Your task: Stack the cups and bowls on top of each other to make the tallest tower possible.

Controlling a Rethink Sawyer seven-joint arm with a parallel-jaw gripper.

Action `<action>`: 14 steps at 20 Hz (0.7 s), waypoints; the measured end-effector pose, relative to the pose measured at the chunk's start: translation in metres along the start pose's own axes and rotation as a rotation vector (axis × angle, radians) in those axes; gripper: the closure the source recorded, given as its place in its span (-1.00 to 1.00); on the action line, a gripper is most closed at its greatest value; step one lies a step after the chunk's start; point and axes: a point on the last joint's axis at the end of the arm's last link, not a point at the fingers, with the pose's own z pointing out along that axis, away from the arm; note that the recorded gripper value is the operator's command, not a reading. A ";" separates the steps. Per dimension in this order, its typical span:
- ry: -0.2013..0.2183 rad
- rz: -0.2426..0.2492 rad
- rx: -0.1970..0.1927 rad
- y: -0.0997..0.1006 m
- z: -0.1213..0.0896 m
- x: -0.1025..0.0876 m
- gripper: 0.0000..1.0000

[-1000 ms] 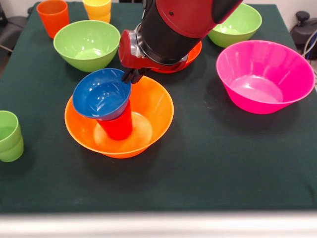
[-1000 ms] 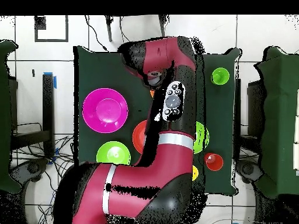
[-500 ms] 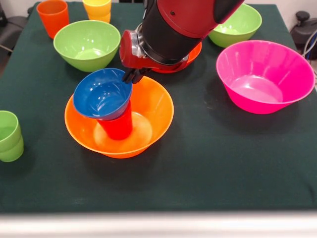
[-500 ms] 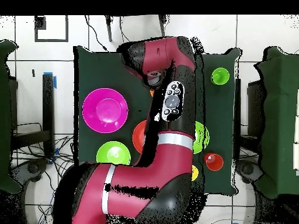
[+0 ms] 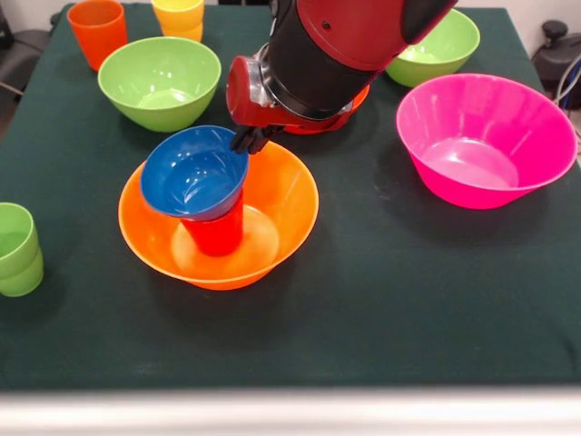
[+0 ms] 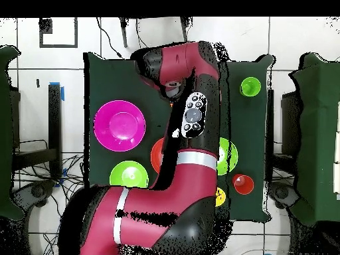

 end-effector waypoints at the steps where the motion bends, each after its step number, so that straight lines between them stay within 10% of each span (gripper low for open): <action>1: 0.000 -0.001 0.001 0.001 0.000 0.000 1.00; 14: -0.038 -0.024 0.028 0.024 -0.005 -0.022 1.00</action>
